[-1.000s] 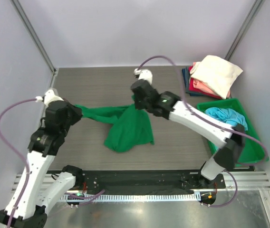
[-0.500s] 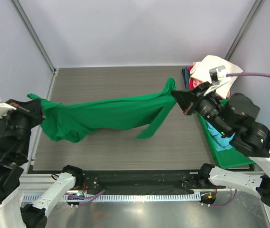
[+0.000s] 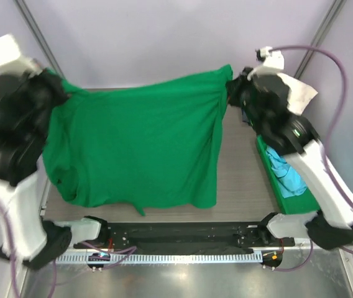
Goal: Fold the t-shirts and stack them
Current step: Flatten the tshirt out
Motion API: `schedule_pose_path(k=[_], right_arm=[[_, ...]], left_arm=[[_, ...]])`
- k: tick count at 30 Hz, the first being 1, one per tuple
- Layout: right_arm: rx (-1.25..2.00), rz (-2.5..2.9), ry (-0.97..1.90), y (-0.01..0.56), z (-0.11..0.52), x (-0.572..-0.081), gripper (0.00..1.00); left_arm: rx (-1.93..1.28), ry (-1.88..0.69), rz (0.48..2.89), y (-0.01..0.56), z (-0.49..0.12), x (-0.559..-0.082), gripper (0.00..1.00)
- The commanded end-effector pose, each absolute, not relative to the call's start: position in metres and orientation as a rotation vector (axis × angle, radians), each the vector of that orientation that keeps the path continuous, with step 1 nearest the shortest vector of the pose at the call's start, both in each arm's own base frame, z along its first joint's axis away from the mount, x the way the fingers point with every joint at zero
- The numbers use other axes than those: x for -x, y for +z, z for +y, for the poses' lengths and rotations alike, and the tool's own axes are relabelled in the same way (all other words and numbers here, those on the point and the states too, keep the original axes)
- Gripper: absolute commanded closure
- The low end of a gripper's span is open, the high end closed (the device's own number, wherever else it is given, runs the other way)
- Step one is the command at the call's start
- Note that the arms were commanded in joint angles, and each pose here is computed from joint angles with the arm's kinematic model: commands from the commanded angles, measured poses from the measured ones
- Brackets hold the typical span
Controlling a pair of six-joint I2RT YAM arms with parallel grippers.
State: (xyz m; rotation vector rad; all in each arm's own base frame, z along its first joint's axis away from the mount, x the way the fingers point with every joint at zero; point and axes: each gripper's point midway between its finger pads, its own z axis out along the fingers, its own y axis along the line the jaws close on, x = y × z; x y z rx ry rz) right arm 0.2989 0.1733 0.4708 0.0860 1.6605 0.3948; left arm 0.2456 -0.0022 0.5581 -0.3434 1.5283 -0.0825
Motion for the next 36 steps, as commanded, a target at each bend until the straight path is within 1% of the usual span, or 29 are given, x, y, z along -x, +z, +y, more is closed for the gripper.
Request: schedule_pose_path(k=[1,2,3,4,5,6,7,9,11,14,15,16,19,20,22,23,28,29,30,31,33,34,36], right_arm=[[-0.404,1.956,0.183,0.358,0.123,-0.382,0.99],[-0.432,2.026,0.177,0.324,0.117,-0.398,0.99],[-0.467,2.071,0.214,0.303,0.107,-0.419,0.99],[-0.466,2.171,0.217,0.263,0.112,-0.441,0.8],[-0.457,2.228,0.231,0.243,0.114,-0.451,0.53],[-0.438,2.279,0.259,0.231,0.119,-0.455,0.3],[-0.421,2.305,0.249,0.22,0.122,-0.46,0.01],[-0.39,2.287,0.247,0.222,0.122,-0.461,0.0],[-0.377,2.263,0.229,0.228,0.117,-0.453,0.0],[-0.36,2.231,0.24,0.24,0.113,-0.436,0.0],[-0.345,2.217,0.25,0.243,0.115,-0.434,0.0],[-0.329,2.241,0.269,0.233,0.12,-0.425,0.0],[-0.257,2.213,0.399,0.24,0.138,-0.415,0.0],[-0.22,2.249,0.475,0.229,0.15,-0.407,0.0],[-0.204,2.268,0.52,0.219,0.16,-0.405,0.0],[-0.19,2.301,0.539,0.207,0.166,-0.4,0.0],[-0.154,2.411,0.548,0.162,0.175,-0.388,0.0],[-0.153,2.418,0.547,0.159,0.175,-0.388,0.0],[-0.15,2.424,0.544,0.156,0.175,-0.387,0.0],[-0.149,2.433,0.54,0.152,0.175,-0.387,0.0],[-0.141,2.441,0.537,0.148,0.175,-0.385,0.0],[-0.14,2.448,0.537,0.145,0.174,-0.384,0.0],[-0.138,2.448,0.536,0.144,0.174,-0.383,0.0]], left_arm=[[0.232,0.031,1.869,0.473,-0.028,-0.347,0.93],[0.298,0.032,1.934,0.452,-0.011,-0.37,0.91],[0.332,-0.01,2.075,0.403,-0.013,-0.422,0.88],[0.365,-0.115,2.185,0.371,-0.021,-0.437,0.78],[0.407,-0.119,2.249,0.347,-0.012,-0.452,0.62],[0.43,-0.09,2.35,0.303,-0.011,-0.473,0.45],[0.445,-0.074,2.394,0.284,-0.011,-0.477,0.38],[0.455,-0.058,2.47,0.253,-0.012,-0.474,0.32],[0.465,-0.017,2.453,0.246,-0.009,-0.467,0.31],[0.519,-0.046,2.395,0.238,-0.01,-0.446,0.31],[0.531,-0.062,2.411,0.22,-0.013,-0.439,0.31],[0.529,-0.088,2.37,0.23,-0.017,-0.43,0.31],[0.491,-0.162,2.371,0.209,-0.046,-0.419,0.32],[0.447,-0.192,2.367,0.209,-0.065,-0.416,0.32],[0.427,-0.234,2.375,0.192,-0.088,-0.415,0.32],[0.384,-0.261,2.399,0.182,-0.108,-0.414,0.32],[0.257,-0.352,2.469,0.141,-0.172,-0.424,0.34],[0.242,-0.362,2.487,0.132,-0.18,-0.426,0.35],[0.226,-0.387,2.471,0.135,-0.189,-0.434,0.37],[0.212,-0.385,2.502,0.12,-0.197,-0.437,0.37],[0.152,-0.447,2.498,0.122,-0.223,-0.442,0.37],[0.128,-0.456,2.529,0.106,-0.235,-0.442,0.37],[0.109,-0.499,2.54,0.1,-0.25,-0.446,0.37]])
